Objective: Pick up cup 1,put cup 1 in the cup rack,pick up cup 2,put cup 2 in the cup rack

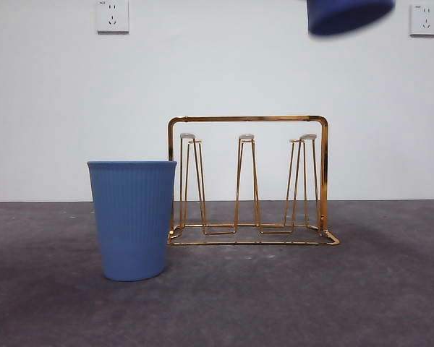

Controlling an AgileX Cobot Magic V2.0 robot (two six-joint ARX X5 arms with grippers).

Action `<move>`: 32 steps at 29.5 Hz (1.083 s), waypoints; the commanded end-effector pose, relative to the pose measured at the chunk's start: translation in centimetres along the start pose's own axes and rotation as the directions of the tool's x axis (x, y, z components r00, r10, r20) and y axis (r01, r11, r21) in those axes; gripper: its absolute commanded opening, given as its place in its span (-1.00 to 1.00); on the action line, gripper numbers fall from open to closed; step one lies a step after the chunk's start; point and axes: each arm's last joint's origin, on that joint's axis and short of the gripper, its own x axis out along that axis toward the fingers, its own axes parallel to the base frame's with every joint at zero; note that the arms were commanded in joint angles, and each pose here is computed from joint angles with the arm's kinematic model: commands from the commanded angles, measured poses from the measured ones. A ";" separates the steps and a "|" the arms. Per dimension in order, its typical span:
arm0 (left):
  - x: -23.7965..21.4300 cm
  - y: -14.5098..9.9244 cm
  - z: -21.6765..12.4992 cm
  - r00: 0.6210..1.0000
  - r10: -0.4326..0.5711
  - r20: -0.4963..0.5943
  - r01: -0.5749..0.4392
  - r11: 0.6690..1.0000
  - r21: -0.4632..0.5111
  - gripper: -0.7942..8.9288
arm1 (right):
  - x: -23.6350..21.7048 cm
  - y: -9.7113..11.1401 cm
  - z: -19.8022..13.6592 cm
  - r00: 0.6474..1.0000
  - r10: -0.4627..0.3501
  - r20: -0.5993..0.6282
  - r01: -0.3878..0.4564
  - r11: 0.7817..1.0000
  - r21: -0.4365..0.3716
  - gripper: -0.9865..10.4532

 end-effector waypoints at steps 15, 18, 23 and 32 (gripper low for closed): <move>5.2 2.3 -3.9 0.990 0.140 -0.034 -0.141 0.990 -0.023 -0.85 | 0.0 0.0 -0.2 1.000 -0.001 -0.017 0.001 1.000 -0.011 -0.39; 5.7 2.2 -4.2 0.989 0.142 -0.039 -0.143 0.989 -0.020 -0.85 | 0.1 0.0 -0.2 1.000 -0.001 -0.018 0.000 1.000 -0.012 -0.39; 6.2 2.3 -4.7 0.983 0.179 -0.041 -0.180 0.984 -0.019 -0.85 | 0.1 0.0 -0.2 1.000 0.001 -0.019 -0.001 1.000 -0.012 -0.39; 7.3 2.6 -6.3 0.980 0.189 -0.068 -0.191 0.981 -0.028 -0.85 | 0.1 0.1 -0.2 1.000 0.027 -0.016 -0.027 1.000 -0.011 -0.39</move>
